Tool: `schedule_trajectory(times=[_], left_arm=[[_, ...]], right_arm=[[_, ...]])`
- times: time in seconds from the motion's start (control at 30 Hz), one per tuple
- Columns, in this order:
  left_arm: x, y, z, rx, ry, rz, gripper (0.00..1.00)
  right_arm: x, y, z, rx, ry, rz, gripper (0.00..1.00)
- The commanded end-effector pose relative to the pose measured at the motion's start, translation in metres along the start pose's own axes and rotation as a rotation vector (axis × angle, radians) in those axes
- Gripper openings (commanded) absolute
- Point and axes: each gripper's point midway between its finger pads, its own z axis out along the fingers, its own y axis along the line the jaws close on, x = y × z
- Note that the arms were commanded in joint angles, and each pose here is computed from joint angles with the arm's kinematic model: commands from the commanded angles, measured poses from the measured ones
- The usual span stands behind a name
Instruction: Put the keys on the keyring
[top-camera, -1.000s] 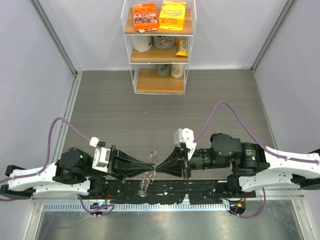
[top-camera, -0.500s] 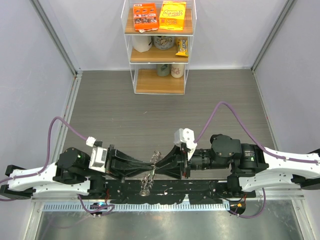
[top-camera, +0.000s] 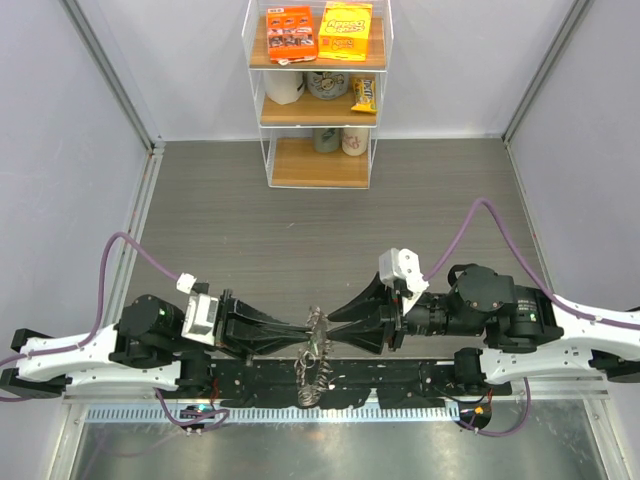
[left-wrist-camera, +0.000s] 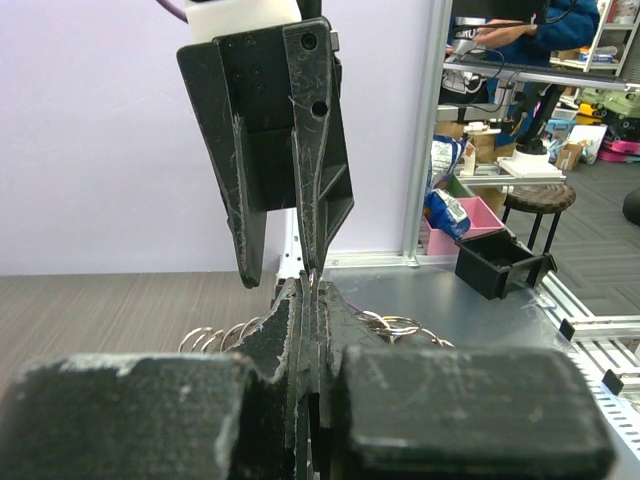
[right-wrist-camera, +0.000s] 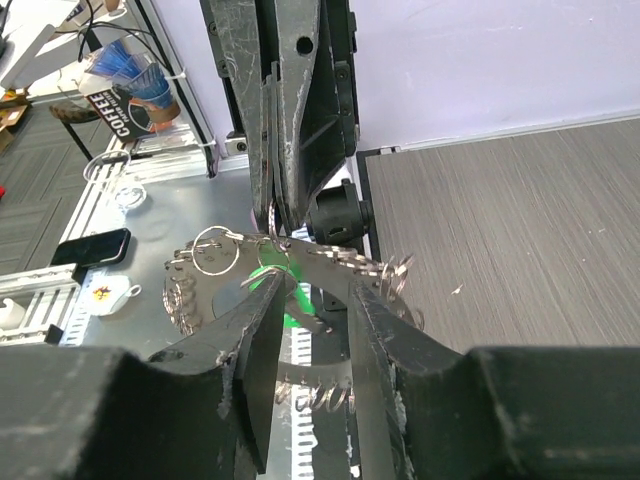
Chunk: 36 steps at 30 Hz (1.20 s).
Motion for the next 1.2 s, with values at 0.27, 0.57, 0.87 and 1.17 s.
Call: schedule_trajectory(times=[0.27, 0.57, 0.87, 1.17], left_arm=[[-0.028, 0.003, 0.002, -0.021, -0.109, 0.001, 0.00], [-0.030, 0.003, -0.001, -0.022, -0.121, 0.005, 0.00], [-0.029, 0.002, -0.001, -0.018, -0.123, 0.004, 0.00], [-0.028, 0.002, -0.002, -0.018, -0.123, 0.007, 0.00]], right_arm=[[-0.027, 0.016, 0.010, -0.086, -0.043, -0.052, 0.39], [-0.027, 0.015, 0.015, -0.083, -0.041, -0.059, 0.39], [-0.032, 0.013, 0.020, -0.071, -0.058, -0.076, 0.38], [-0.031, 0.012, 0.025, -0.069, -0.050, -0.091, 0.28]])
